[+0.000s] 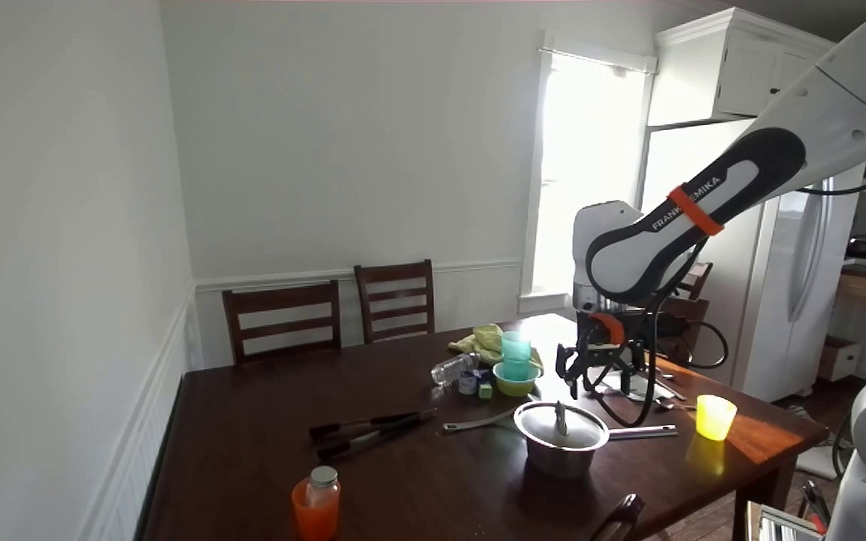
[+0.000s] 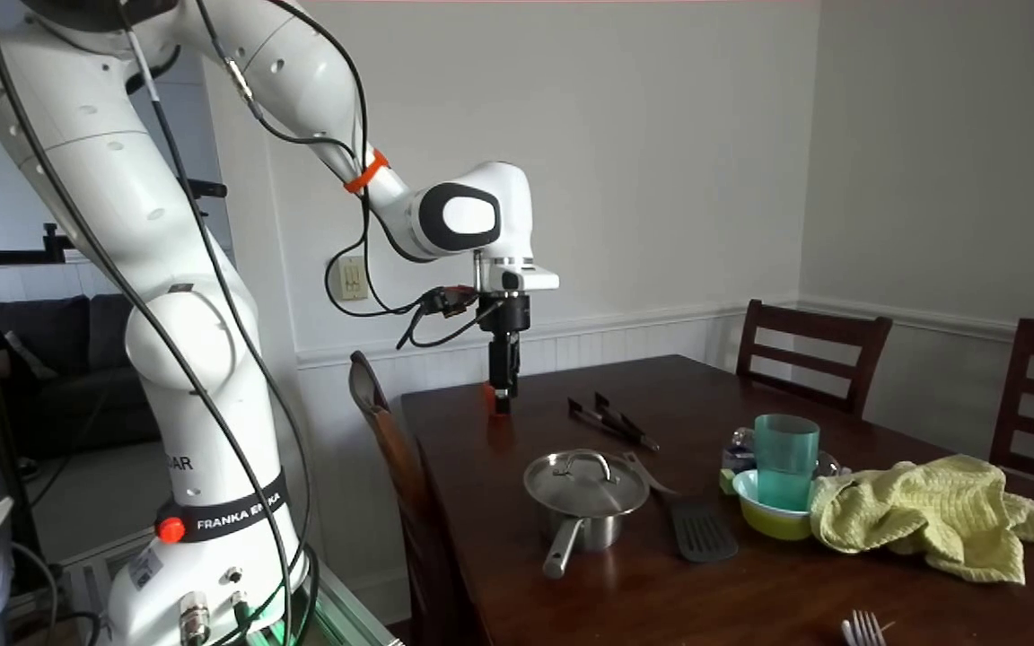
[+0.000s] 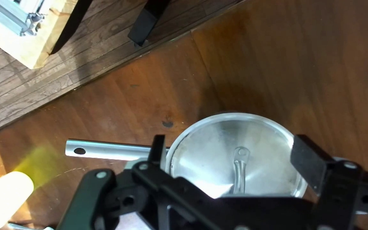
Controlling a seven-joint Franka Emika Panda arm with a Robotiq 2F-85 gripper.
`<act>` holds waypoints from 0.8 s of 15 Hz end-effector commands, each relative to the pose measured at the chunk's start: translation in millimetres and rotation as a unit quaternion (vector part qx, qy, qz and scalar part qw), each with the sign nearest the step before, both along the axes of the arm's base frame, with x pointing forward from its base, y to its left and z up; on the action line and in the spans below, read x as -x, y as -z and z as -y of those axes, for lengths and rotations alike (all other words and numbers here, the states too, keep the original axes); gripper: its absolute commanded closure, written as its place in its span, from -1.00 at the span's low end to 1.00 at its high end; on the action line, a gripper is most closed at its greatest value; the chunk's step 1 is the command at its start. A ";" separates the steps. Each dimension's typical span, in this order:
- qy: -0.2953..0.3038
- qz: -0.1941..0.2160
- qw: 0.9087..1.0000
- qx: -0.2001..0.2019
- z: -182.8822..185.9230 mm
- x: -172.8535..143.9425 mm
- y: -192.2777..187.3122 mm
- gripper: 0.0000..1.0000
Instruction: Remove the silver lid from the pot and put it on the table
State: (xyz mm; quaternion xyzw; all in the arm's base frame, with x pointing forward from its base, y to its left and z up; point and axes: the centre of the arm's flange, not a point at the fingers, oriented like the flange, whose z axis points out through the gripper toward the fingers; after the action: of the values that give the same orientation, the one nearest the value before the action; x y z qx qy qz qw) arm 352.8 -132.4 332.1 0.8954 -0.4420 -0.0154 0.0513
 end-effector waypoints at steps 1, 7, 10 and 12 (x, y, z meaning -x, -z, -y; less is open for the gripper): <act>0.019 0.001 1.000 0.001 10.8 -5.9 11.0 -1.00; 0.019 0.052 0.998 -0.002 44.4 -20.4 42.8 -1.00; 0.030 0.071 0.997 0.006 55.5 -30.0 58.2 -1.00; 0.038 0.078 0.996 0.008 66.0 -37.1 68.4 -1.00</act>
State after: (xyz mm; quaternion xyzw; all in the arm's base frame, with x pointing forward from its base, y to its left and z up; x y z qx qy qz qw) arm 372.5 -178.6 281.9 0.8809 -0.4704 0.0456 0.0248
